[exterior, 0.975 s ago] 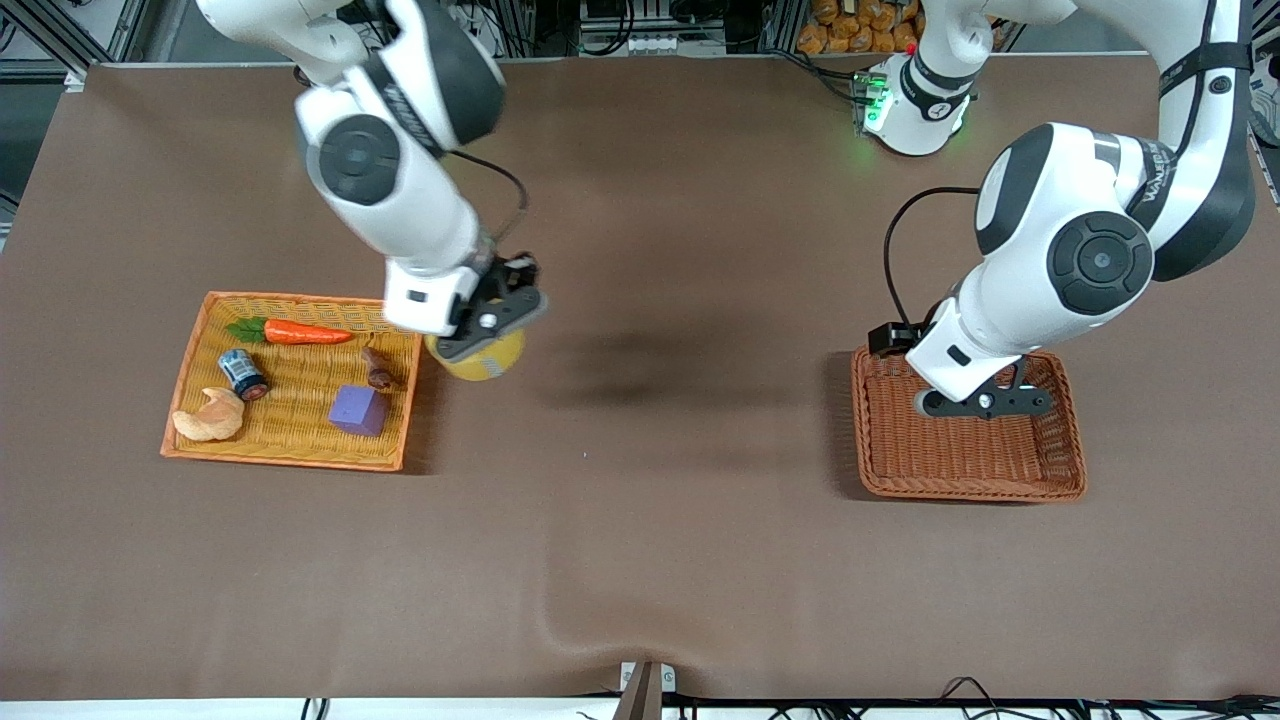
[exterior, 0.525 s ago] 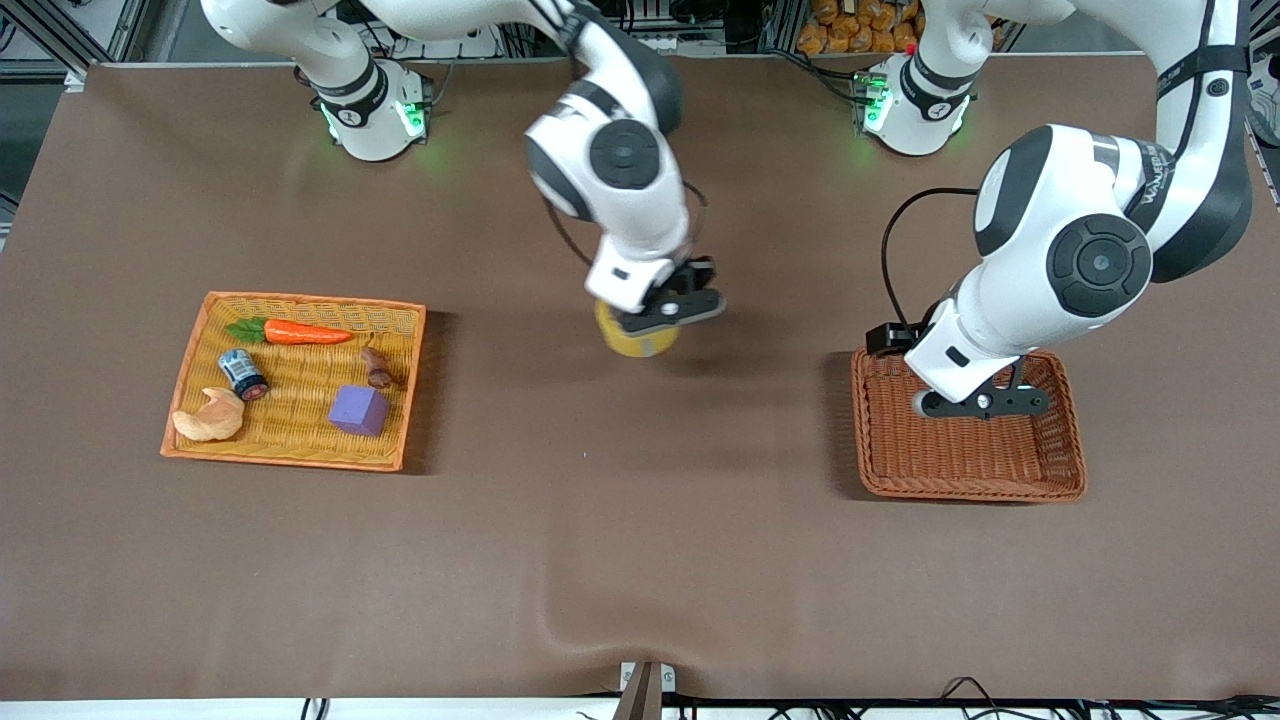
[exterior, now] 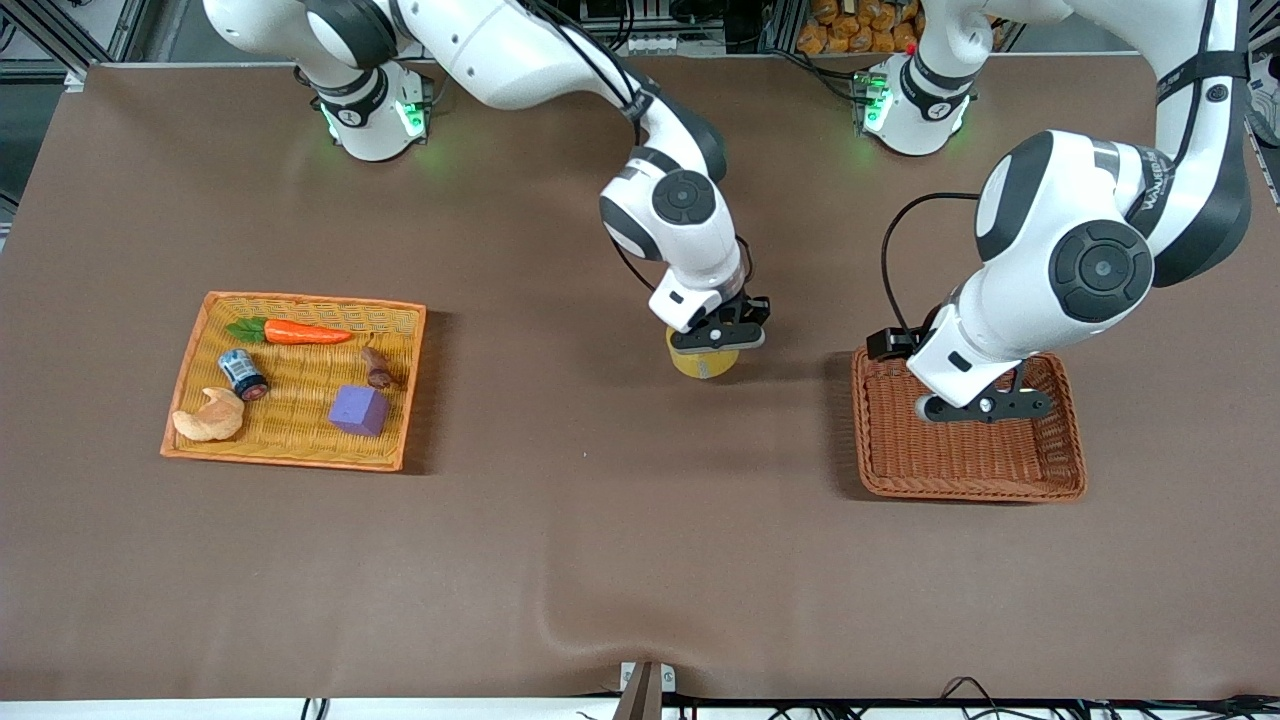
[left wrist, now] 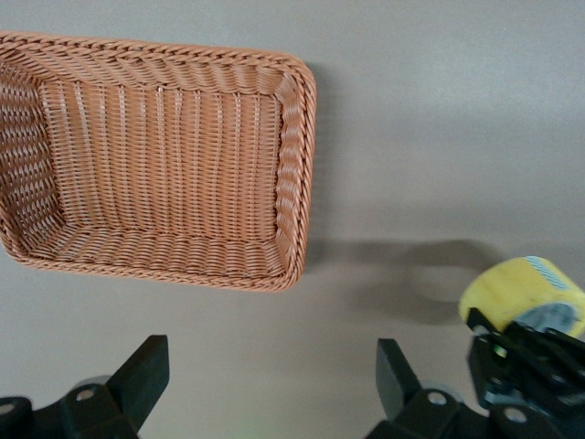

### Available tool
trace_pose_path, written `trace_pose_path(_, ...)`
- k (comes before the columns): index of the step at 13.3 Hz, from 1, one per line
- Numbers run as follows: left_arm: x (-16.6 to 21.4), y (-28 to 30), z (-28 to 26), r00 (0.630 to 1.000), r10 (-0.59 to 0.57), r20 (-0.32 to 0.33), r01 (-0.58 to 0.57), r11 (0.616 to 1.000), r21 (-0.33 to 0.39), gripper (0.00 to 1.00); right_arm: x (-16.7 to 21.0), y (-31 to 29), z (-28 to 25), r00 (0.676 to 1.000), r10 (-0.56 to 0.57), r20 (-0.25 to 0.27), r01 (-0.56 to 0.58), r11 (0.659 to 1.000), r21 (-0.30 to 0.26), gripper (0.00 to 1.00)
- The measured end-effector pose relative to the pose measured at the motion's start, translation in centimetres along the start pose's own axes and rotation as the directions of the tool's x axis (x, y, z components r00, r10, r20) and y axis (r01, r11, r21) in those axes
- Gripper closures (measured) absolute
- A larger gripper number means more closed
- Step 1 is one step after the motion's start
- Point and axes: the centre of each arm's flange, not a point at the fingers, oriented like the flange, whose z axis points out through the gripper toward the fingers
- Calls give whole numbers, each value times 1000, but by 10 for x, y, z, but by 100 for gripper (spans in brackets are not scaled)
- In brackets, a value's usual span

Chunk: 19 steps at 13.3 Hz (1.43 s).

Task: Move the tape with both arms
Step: 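Lift the tape with the right gripper and carry it toward the left gripper, then grasp the tape with the left gripper while the right gripper holds it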

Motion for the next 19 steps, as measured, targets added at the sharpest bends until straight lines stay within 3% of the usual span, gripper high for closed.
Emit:
trace_pose_path(9, 5, -2, 1, 1000, -6, -17, 6, 1000, -6, 0, -25, -9, 31, 998, 48, 27, -48, 999, -27, 77)
trace_pose_path(10, 5, -1, 3, 1000, -6, -17, 6, 1000, -6, 0, -25, -9, 31, 999, 46, 22, -46, 999, -25, 72)
trace_pose_path(14, 7, -1, 6, 1000, -6, -16, 6, 1000, -5, 0, -6, -12, 9, 999, 45, -26, -45, 999, -9, 31)
trace_pose_path(17, 11, 3, 11, 1000, -4, -28, 4, 1000, -8, 0, 38, 7, -48, 996, 76, -43, -78, 996, -50, 1)
trace_pose_path(19, 14, 14, 19, 999, -22, -46, 21, 1000, -18, 0, 72, 33, -102, 997, 43, -71, -47, 997, -57, 0)
